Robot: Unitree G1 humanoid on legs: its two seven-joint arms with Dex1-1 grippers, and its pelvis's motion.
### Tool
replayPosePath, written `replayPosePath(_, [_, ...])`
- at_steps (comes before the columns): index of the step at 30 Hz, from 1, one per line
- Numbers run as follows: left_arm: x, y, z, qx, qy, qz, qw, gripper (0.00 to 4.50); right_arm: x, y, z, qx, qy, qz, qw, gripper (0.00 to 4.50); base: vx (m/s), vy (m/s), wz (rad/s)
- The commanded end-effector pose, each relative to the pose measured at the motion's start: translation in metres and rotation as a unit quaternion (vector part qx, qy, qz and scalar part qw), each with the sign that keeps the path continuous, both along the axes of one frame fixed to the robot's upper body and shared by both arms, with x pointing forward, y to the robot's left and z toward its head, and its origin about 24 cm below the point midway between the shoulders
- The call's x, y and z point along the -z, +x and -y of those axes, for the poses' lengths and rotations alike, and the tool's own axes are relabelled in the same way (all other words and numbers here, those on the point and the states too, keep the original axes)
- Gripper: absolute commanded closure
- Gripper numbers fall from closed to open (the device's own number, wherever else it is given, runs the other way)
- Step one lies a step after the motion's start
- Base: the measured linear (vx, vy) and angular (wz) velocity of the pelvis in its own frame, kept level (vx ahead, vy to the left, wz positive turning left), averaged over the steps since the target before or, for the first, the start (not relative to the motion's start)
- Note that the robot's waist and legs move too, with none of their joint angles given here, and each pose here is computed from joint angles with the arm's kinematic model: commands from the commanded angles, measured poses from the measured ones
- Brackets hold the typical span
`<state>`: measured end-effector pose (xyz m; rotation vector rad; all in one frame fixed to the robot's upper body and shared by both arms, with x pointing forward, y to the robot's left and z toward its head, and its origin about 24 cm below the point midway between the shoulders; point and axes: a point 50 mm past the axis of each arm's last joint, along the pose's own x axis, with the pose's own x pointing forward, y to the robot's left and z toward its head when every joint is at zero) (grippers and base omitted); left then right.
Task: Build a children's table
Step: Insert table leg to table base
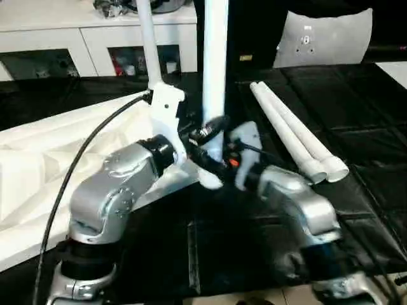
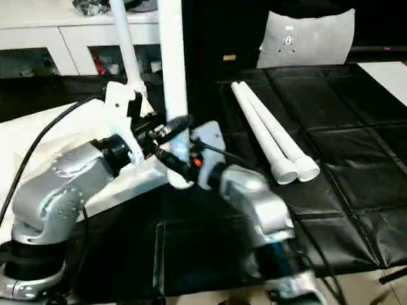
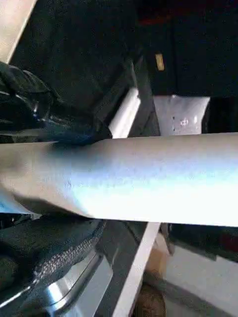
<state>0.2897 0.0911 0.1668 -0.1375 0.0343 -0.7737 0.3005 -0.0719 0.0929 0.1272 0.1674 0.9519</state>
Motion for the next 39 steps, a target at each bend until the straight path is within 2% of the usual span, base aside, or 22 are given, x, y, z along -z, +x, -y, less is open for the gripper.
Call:
replayPosePath(1, [-0.005,-0.002,-0.007,0.014,-0.018,-0.003,1.0,1.95,0.0,-0.003,0.005,-0.017,0.012,0.0,1.0,2.57,0.0,0.0,0.0])
replayPosePath(22, [-0.003,-0.006,-0.009,0.038,-0.007,-0.016,0.999,1.95,0.0,-0.005,0.003,-0.036,0.01,0.004,0.999,2.57,0.0,0.0,0.0])
replayPosePath(27, [0.003,-0.003,-0.009,-0.025,0.026,-0.013,0.999,1.95,0.003,-0.003,0.004,-0.009,0.004,0.012,1.0,2.57,0.0,0.0,0.0])
replayPosePath(29, [0.002,-0.004,-0.003,-0.069,-0.005,-0.004,0.998,1.95,0.002,-0.001,0.003,0.02,0.016,0.019,0.999,2.57,0.0,0.0,0.0])
replayPosePath(32, [0.002,-0.006,0.001,-0.082,-0.036,-0.004,0.996,1.95,0.001,-0.001,0.002,0.037,0.026,0.022,0.999,2.57,0.0,0.0,0.0])
replayPosePath(34, [0.008,-0.012,0.007,-0.066,-0.06,0.011,0.996,1.95,0.001,-0.003,0.0,0.052,0.041,0.025,0.997,2.57,0.0,0.0,0.0])
replayPosePath(35, [0.017,-0.016,0.008,-0.06,-0.074,0.017,0.995,1.95,0.004,-0.007,-0.001,0.06,0.047,0.028,0.997,2.57,0.0,0.0,0.0])
replayPosePath(36, [0.017,-0.016,0.008,-0.06,-0.074,0.017,0.995,1.95,0.004,-0.007,-0.001,0.06,0.047,0.028,0.997,2.57,0.0,0.0,0.0])
replayPosePath(37, [0.035,-0.022,0.007,-0.039,-0.072,0.001,0.997,1.95,0.012,-0.016,0.002,0.057,0.04,0.026,0.997,2.57,0.0,0.0,0.0])
replayPosePath(38, [0.035,-0.022,0.007,-0.039,-0.072,0.001,0.997,1.95,0.012,-0.016,0.002,0.057,0.04,0.026,0.997,2.57,0.0,0.0,0.0])
replayPosePath(39, [0.045,-0.025,0.006,-0.027,-0.065,-0.009,0.997,1.95,0.018,-0.021,0.004,0.052,0.035,0.024,0.998,2.57,0.0,0.0,0.0])
